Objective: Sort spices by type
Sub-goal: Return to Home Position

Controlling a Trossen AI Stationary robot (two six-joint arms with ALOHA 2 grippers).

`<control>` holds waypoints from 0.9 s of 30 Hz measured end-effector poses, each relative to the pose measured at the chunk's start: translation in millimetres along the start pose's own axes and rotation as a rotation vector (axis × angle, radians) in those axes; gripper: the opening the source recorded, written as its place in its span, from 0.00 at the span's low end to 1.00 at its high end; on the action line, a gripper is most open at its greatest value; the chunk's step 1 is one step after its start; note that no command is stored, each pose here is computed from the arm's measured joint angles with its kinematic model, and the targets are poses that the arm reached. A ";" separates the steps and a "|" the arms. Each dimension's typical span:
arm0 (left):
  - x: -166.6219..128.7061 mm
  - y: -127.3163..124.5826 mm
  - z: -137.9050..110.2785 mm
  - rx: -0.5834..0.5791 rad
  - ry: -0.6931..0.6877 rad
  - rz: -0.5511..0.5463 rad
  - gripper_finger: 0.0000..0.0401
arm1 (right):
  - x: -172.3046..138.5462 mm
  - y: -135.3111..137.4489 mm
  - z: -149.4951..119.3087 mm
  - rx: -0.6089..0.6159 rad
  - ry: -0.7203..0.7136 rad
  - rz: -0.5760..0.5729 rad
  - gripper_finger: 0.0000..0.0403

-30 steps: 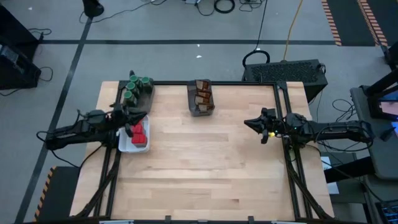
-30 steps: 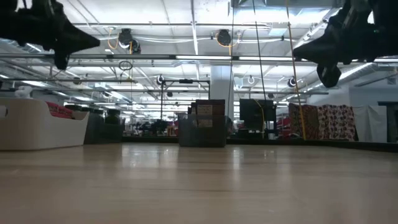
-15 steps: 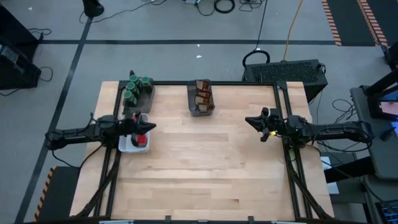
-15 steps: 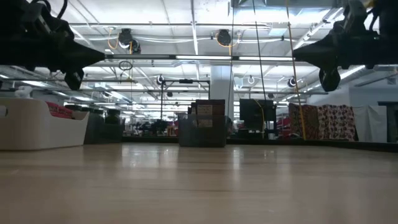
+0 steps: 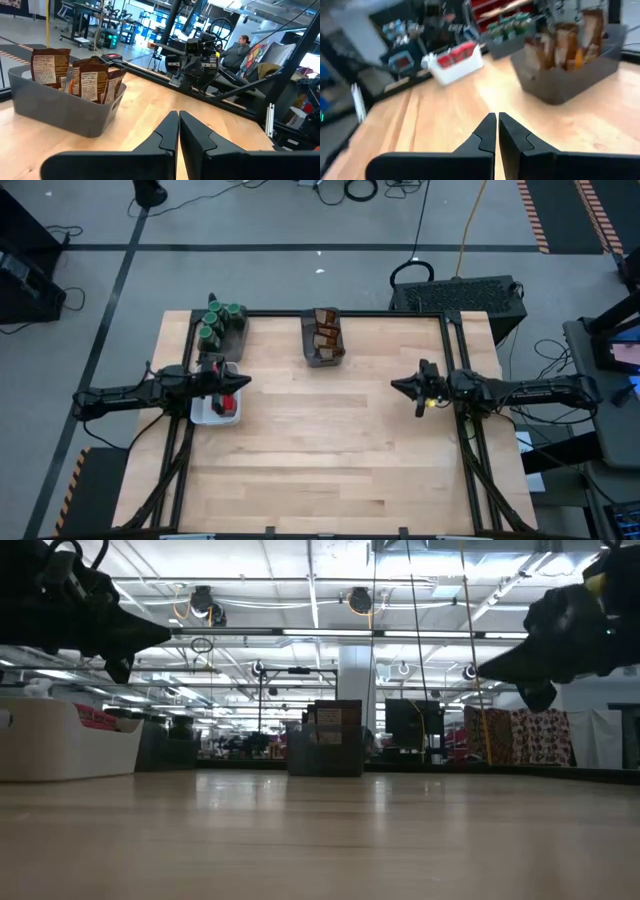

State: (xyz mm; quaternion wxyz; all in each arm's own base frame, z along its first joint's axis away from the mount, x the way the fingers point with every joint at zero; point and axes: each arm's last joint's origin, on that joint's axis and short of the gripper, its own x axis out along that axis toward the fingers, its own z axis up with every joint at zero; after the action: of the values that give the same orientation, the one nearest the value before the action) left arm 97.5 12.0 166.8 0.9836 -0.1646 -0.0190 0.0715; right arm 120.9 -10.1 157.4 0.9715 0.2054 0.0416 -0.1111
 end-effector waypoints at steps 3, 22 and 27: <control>0.0 0.0 0.0 0.002 0.000 0.000 0.05 | 0.0 -0.3 -3.1 -0.045 0.041 0.018 0.00; 0.1 0.1 -0.3 0.000 0.001 0.002 0.06 | -0.3 -2.3 -6.8 -0.054 0.078 -0.005 0.00; 0.1 0.2 -0.4 -0.001 0.001 0.002 0.06 | -0.3 -2.3 -6.8 -0.054 0.077 -0.005 0.00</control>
State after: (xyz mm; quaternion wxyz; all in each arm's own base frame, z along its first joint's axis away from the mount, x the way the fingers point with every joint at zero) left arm 97.6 12.1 166.3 0.9835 -0.1650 -0.0183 0.0725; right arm 119.9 -9.2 150.3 0.9740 0.1831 0.0827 -0.1045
